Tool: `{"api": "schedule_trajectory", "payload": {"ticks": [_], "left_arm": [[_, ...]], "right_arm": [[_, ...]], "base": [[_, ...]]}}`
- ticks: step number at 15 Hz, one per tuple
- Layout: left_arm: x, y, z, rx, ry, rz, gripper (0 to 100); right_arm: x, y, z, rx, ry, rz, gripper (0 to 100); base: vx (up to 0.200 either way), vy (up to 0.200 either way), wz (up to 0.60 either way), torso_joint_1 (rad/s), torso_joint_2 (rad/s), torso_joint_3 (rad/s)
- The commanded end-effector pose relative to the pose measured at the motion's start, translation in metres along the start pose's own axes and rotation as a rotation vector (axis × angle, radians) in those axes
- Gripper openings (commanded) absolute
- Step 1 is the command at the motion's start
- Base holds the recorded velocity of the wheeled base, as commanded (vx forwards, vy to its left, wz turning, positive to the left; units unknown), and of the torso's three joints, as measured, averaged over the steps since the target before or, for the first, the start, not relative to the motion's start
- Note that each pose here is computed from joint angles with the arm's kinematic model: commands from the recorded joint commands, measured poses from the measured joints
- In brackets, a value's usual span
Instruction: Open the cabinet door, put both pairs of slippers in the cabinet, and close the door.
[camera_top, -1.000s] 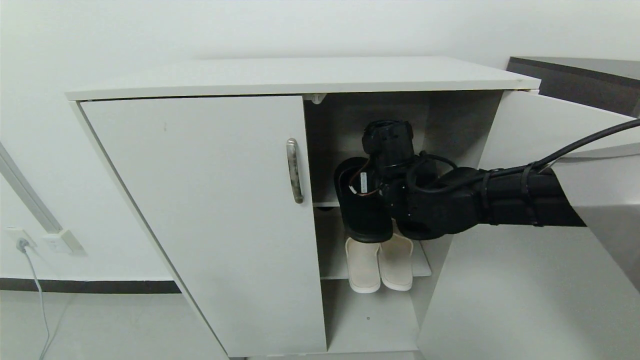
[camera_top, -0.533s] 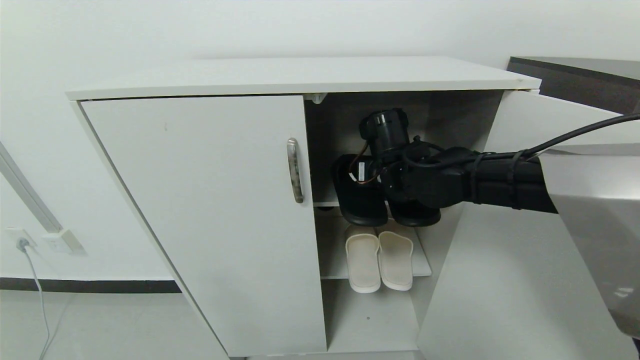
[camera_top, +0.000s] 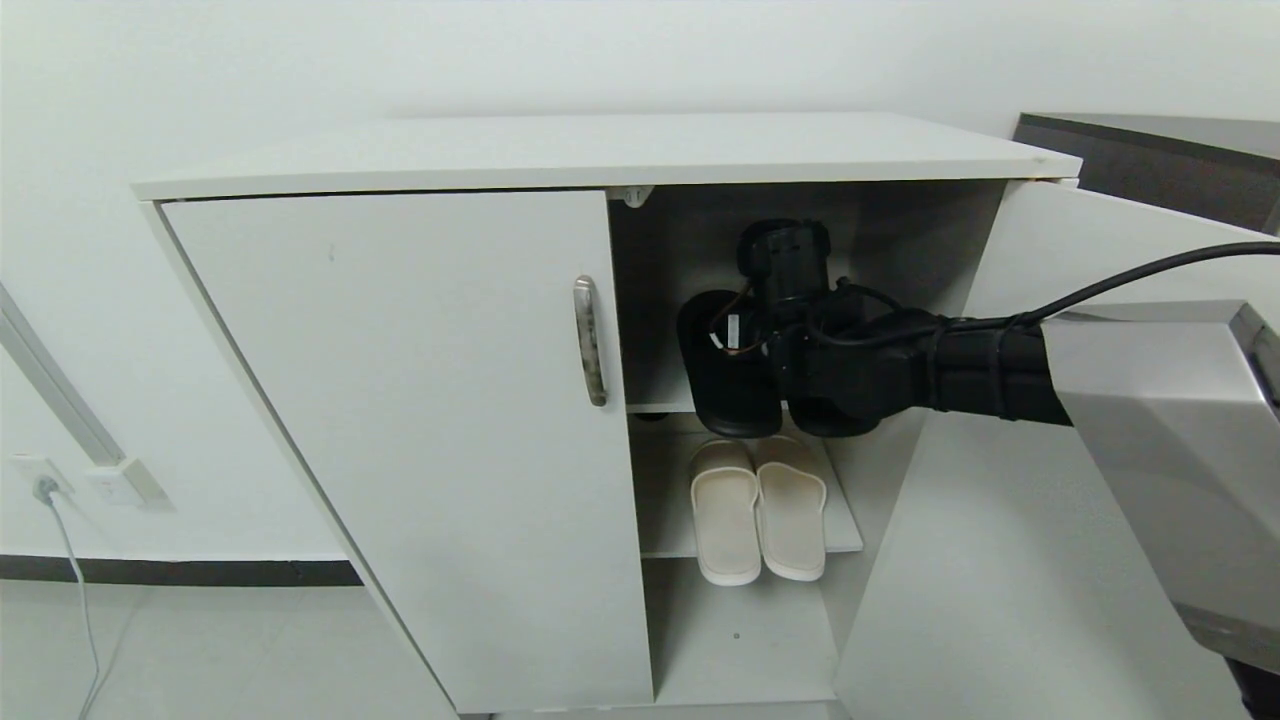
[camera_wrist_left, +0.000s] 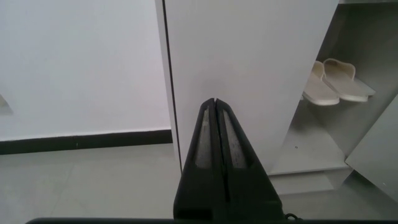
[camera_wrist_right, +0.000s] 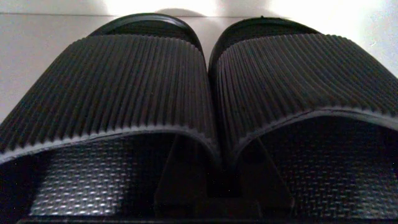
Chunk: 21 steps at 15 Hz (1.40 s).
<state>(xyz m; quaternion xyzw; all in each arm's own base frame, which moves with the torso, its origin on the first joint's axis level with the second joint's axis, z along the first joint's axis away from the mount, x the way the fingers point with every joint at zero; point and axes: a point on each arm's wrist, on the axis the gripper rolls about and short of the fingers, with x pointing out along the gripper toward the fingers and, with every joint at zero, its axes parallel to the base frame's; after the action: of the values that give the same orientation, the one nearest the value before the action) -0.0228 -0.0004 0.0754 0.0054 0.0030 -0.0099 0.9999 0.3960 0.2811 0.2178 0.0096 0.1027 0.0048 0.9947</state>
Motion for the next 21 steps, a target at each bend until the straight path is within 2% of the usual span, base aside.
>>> {"api": "schedule_trajectory", "payload": {"ticks": [1, 6, 11, 12, 21], "left_arm": [[0.0, 0.0, 0.0, 0.0, 0.0, 0.0, 0], [0.0, 0.0, 0.0, 0.001, 0.0, 0.0, 0], [0.0, 0.0, 0.0, 0.001, 0.0, 0.0, 0], [0.0, 0.0, 0.0, 0.001, 0.0, 0.0, 0], [0.0, 0.0, 0.0, 0.0, 0.0, 0.001, 0]], "right_arm": [[0.002, -0.002, -0.001, 0.0, 0.002, -0.006, 0], [0.012, -0.011, -0.004, 0.001, 0.007, -0.031, 0], [0.013, -0.009, -0.005, -0.016, 0.006, -0.031, 0], [0.013, -0.009, -0.006, -0.023, 0.007, -0.031, 100], [-0.024, -0.003, 0.003, -0.052, 0.033, -0.032, 100]], "base": [[0.0, 0.0, 0.0, 0.0, 0.0, 0.0], [0.0, 0.0, 0.0, 0.0, 0.0, 0.0], [0.0, 0.0, 0.0, 0.0, 0.0, 0.0], [0.0, 0.0, 0.0, 0.0, 0.0, 0.0], [0.0, 0.0, 0.0, 0.0, 0.0, 0.0]]}}
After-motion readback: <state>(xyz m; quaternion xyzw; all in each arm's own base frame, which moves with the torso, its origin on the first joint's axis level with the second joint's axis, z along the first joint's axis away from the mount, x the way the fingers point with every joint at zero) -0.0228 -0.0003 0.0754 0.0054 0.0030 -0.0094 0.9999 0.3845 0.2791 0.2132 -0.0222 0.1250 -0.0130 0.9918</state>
